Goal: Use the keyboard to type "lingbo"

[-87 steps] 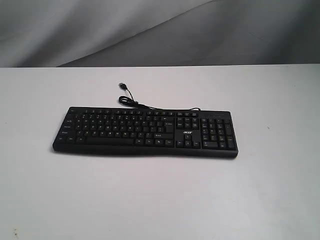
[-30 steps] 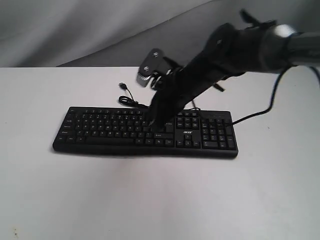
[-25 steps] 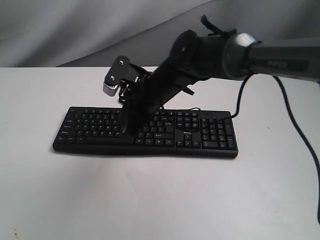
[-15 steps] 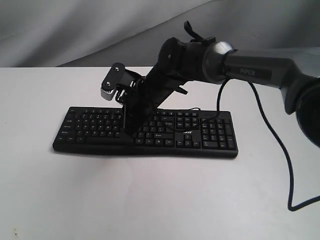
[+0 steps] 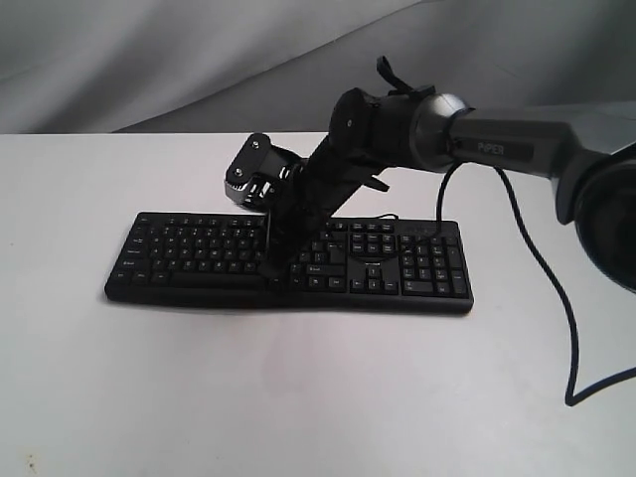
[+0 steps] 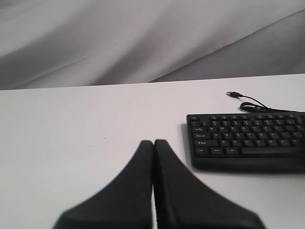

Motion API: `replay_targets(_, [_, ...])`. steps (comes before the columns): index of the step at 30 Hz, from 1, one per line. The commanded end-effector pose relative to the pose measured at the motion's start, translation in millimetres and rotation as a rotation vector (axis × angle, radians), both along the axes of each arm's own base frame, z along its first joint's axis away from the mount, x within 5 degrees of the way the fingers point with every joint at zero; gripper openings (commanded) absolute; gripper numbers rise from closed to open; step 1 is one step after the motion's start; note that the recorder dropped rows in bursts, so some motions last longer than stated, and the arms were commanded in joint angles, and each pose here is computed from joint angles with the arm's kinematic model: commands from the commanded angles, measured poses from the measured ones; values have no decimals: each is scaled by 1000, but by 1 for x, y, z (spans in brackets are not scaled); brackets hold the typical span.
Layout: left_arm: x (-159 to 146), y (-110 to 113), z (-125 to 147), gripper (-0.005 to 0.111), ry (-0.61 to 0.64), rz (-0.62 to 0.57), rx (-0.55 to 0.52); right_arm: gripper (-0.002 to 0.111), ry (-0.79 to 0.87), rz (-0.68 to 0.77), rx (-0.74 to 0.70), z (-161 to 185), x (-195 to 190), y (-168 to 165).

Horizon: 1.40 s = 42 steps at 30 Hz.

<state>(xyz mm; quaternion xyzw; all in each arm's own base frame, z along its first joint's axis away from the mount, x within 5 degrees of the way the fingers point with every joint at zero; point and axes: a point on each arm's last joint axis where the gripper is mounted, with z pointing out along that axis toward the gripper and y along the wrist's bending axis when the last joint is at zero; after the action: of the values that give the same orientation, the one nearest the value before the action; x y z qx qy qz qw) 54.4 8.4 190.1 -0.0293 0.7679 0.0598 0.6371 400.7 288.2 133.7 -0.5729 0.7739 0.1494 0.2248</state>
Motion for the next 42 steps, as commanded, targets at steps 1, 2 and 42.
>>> replay_targets(1, [0,0,-1,1,-7,0,-5,0,-22,-13,-7,-3,6,-3])
replay_targets(2, [0,0,-1,1,-7,0,-5,0,-22,-13,-7,-3,6,-3])
replay_targets(42, [0,0,-1,1,-7,0,-5,0,-66,-17,43,2,19,21])
